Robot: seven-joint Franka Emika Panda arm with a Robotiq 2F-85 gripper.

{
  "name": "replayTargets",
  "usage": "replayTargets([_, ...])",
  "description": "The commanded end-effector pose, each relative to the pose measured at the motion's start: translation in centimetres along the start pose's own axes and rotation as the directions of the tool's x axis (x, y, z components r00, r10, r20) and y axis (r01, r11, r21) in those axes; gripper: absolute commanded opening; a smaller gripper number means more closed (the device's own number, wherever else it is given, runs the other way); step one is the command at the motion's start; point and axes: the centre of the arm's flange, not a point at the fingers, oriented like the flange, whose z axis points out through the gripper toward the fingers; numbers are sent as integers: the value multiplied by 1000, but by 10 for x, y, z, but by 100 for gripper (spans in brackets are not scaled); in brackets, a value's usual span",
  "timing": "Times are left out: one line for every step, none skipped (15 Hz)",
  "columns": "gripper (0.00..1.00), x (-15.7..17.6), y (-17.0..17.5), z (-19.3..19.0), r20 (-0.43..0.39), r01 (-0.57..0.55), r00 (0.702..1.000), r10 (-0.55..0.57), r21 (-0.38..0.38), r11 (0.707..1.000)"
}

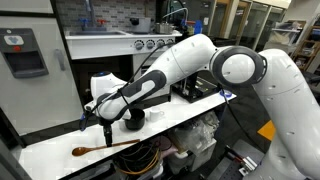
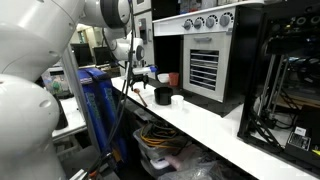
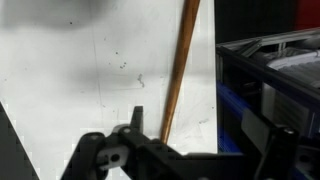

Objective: Use the spoon to stir the black cup

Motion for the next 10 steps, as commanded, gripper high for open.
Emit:
replayTargets([100,0,15,17,21,22,1000,-22,5,1000])
replayTargets([100,-1,15,22,23,22,999,-23,10,1000])
replayTargets([100,-1,16,26,24,22,999,-22,15,1000])
replayTargets([100,-2,16,29,26,24,999,-25,22,999])
replayTargets([100,-2,15,31,28,28,999,-29,23,999])
replayTargets([100,-2,15,33,29,34,999,-35,24,999])
replayTargets([100,-2,14,35,30,39,999,-40,25,999])
replayTargets([100,-2,14,35,30,45,999,-45,24,999])
replayTargets([100,-2,14,36,32,52,998,-53,21,998])
replayTargets([100,-2,14,36,38,62,997,-62,16,998])
